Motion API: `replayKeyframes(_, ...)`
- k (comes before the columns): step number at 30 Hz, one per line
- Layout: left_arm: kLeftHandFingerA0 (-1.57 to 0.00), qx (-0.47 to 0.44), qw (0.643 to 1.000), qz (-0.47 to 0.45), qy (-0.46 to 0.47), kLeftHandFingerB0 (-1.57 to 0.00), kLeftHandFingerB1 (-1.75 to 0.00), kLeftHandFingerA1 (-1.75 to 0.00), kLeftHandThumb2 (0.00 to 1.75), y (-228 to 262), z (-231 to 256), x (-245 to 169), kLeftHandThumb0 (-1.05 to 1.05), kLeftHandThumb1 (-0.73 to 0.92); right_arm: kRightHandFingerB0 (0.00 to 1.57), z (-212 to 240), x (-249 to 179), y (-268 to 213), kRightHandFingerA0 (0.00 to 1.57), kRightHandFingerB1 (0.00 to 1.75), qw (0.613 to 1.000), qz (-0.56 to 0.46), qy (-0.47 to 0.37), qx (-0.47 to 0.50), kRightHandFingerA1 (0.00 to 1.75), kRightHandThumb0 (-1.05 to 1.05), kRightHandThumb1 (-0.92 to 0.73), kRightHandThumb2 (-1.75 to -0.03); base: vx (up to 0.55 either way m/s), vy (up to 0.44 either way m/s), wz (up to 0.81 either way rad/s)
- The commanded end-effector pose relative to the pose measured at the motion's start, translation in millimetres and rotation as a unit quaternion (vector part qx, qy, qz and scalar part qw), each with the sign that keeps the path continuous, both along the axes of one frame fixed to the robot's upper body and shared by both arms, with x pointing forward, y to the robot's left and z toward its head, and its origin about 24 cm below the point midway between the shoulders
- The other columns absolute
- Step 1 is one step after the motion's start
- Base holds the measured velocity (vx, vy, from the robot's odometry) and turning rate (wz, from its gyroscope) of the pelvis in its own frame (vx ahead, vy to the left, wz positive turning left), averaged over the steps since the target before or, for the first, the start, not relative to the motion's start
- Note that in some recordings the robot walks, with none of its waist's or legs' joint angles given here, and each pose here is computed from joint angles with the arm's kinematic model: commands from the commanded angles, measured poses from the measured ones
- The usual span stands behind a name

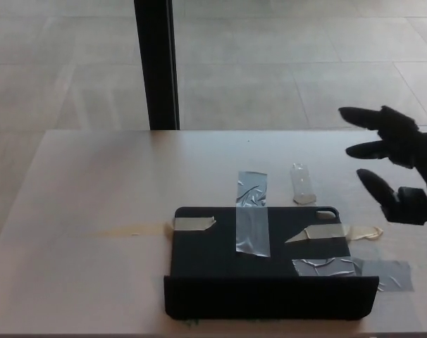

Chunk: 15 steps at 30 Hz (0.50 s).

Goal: The robot uses its right hand to open a folded tablet cover kept in the middle of the desk

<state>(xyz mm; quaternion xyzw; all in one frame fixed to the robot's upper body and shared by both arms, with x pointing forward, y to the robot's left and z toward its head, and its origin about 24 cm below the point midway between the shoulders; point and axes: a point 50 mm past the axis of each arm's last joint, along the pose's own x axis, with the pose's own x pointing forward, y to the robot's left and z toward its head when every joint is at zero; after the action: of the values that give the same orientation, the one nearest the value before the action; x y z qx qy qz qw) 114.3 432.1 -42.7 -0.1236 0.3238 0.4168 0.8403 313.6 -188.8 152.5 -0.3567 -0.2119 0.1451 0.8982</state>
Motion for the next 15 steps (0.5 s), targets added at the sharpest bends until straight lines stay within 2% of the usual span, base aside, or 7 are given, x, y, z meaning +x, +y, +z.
replayKeyframes(1, -0.63, -0.002, 1.0, 0.015, -0.003, -0.36, -0.63, -0.84, 0.63, 6, 5, -5, -0.78, 0.77, 0.22, -15, 11, 30, 0.56, 0.46, 0.938, 0.072, 0.046, -0.337, 0.74, -0.91, -0.75, -1.15, 0.0, 0.0, 0.0)
replayKeyframes(2, -0.65, -0.002, 1.0, 0.012, -0.004, -0.35, -0.61, -0.85, 0.64, 6, 5, -5, -0.79, 0.78, 0.27, -22, 9, 33, 0.59, 0.34, 0.929, 0.078, 0.058, -0.357, 0.81, -1.0, -0.91, -0.73, 0.0, 0.0, 0.0)
replayKeyframes(3, -0.66, -0.002, 1.0, 0.011, -0.004, -0.36, -0.62, -0.86, 0.63, 6, 5, -5, -0.78, 0.78, 0.2, -27, 8, 35, 0.5, 0.46, 0.922, 0.082, 0.069, -0.371, 0.7, -0.93, -0.74, -1.16, 0.0, 0.0, 0.0)
replayKeyframes(6, -0.65, 0.0, 1.0, 0.012, -0.004, -0.36, -0.63, -0.84, 0.63, 7, 6, -4, -0.79, 0.77, 0.23, -41, 3, 41, 0.52, 0.34, 0.898, 0.1, 0.102, -0.417, 0.7, -0.98, -0.92, -0.75, 0.0, 0.0, 0.0)
replayKeyframes(11, -0.66, 0.004, 1.0, 0.009, 0.0, -0.36, -0.65, -0.82, 0.94, 8, 7, -3, -0.82, 0.58, 0.21, -64, -5, 50, 0.49, 0.45, 0.865, 0.123, 0.135, -0.467, 0.67, -0.94, -0.72, -1.16, 0.0, 0.0, 0.0)
replayKeyframes(12, -0.66, 0.004, 1.0, 0.011, -0.001, -0.38, -0.61, -0.82, 0.63, 8, 6, -4, -0.8, 0.77, 0.28, -75, -9, 54, 0.64, 0.35, 0.852, 0.134, 0.143, -0.485, 0.8, -1.0, -0.92, -0.7, 0.0, 0.0, 0.0)
replayKeyframes(15, -0.62, 0.002, 1.0, 0.011, -0.007, -0.37, -0.63, -0.82, 0.63, 8, 8, -2, -0.78, 0.77, 0.19, -99, -17, 62, 0.42, 0.47, 0.816, 0.159, 0.169, -0.529, 0.72, -1.05, -0.79, -1.2, 0.0, 0.0, 0.0)
